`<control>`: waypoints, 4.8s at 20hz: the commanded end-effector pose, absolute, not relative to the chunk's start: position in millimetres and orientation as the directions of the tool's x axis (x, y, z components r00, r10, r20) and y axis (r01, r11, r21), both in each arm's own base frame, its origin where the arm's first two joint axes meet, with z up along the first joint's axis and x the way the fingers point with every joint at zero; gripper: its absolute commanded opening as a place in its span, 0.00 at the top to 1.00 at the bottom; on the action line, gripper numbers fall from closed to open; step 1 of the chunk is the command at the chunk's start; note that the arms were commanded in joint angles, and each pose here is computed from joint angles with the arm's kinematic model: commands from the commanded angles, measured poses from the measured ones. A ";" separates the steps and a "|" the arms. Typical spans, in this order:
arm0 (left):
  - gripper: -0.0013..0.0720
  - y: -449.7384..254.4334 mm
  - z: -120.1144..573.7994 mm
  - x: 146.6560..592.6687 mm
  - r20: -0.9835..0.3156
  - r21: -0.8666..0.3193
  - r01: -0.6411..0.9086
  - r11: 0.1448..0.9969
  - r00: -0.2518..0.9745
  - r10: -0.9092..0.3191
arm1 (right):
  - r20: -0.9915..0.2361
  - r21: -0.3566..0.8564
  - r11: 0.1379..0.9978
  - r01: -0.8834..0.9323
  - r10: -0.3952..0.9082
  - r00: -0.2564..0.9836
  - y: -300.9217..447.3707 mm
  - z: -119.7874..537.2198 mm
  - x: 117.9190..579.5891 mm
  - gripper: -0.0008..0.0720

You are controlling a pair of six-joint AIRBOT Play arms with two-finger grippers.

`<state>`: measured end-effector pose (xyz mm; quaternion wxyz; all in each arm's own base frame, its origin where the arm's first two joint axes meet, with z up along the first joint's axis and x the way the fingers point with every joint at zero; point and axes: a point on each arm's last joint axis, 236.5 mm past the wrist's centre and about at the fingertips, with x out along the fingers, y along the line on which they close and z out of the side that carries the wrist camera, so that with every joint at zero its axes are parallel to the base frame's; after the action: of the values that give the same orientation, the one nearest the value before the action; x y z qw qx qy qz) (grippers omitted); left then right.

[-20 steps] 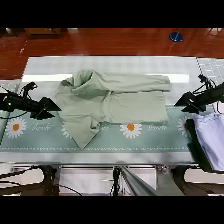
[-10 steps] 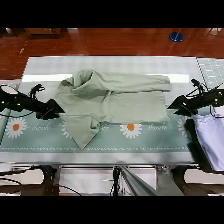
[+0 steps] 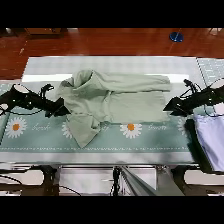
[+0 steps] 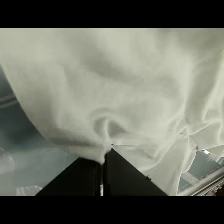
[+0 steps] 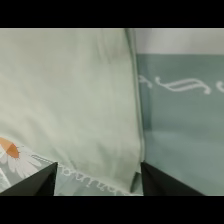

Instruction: Fold the shirts.

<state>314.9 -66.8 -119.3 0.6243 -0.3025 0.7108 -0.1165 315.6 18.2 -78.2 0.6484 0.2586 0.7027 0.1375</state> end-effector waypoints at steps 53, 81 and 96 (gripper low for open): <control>0.95 -16.8 207.6 307.3 -0.821 -0.242 0.099 0.965 0.509 -0.258 | -0.924 0.208 0.977 0.056 0.177 0.337 -37.8 188.2 348.2 0.96; 0.95 -87.6 28.4 538.0 -0.761 -0.224 0.150 0.963 0.591 -0.269 | -0.900 0.275 0.961 0.011 0.254 0.354 -29.9 -13.0 526.3 0.96; 0.95 -95.3 -70.2 447.3 -0.945 -0.304 0.063 0.951 0.108 -0.309 | -0.965 0.260 0.965 0.042 0.257 0.055 -19.0 -90.6 459.6 0.95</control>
<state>458.7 -89.5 -62.9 0.7569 -0.0969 0.6352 -0.1193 458.8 -20.8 -86.4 0.7182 0.1050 0.6837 0.0750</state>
